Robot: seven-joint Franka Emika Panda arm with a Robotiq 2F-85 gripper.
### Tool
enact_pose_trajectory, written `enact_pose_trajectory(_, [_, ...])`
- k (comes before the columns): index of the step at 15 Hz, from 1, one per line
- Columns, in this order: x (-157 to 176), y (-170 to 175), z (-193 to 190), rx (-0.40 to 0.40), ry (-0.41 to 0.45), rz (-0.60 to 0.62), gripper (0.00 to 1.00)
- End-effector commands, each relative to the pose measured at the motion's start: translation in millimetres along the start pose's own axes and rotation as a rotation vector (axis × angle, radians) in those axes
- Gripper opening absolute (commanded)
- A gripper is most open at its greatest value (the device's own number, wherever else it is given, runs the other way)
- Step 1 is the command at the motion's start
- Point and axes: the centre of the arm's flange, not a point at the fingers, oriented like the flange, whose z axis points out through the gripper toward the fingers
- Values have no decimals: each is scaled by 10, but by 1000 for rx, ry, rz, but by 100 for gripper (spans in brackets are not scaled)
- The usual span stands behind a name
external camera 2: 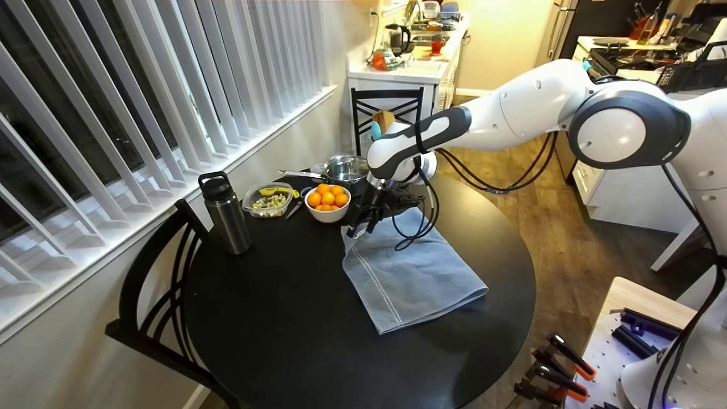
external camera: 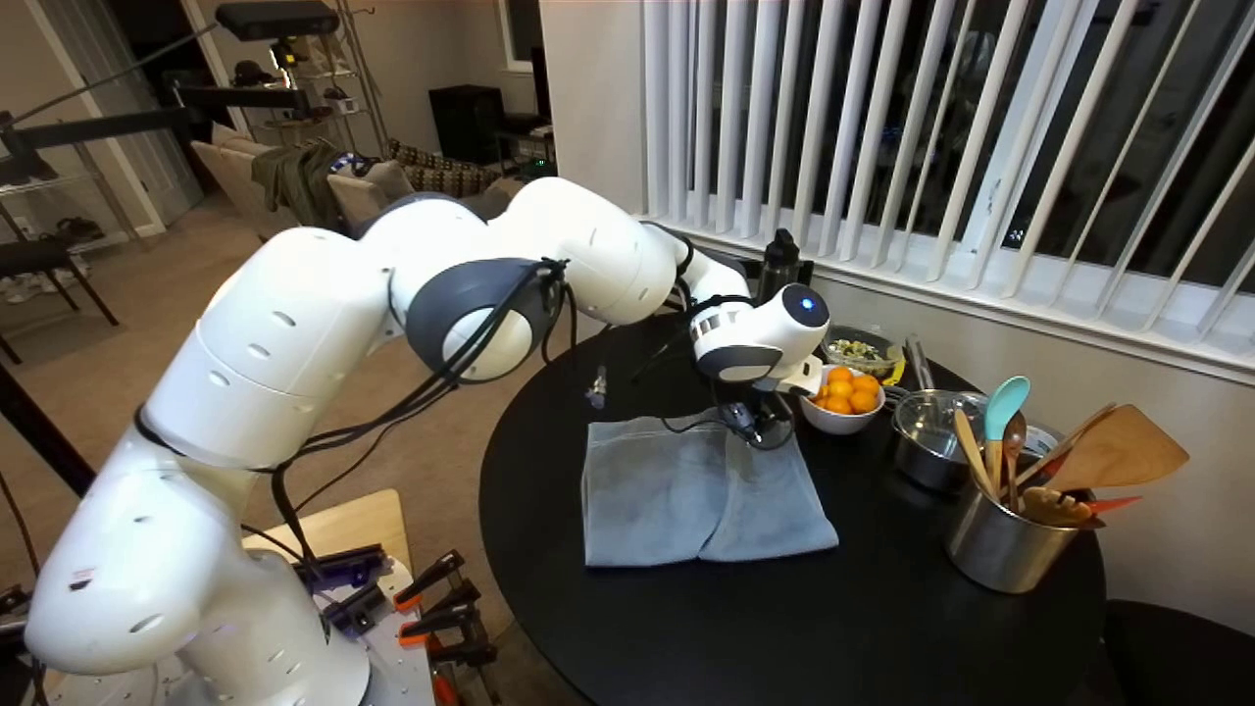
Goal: Fold the towel's length in half
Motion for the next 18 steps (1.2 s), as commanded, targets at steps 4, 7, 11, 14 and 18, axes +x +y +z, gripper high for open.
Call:
enact_pose_trajectory(4, [48,123,7,-6,6,41,70])
enact_pose_trajectory(7, [66,177,31,-5,10,46,50])
enact_pose_trajectory(11, [92,192,40,-4,16,46,23])
enact_pose_trajectory(14, [104,182,24,-4,22,42,3])
enact_pose_trajectory(18, [81,71,-56,13,27,14,0])
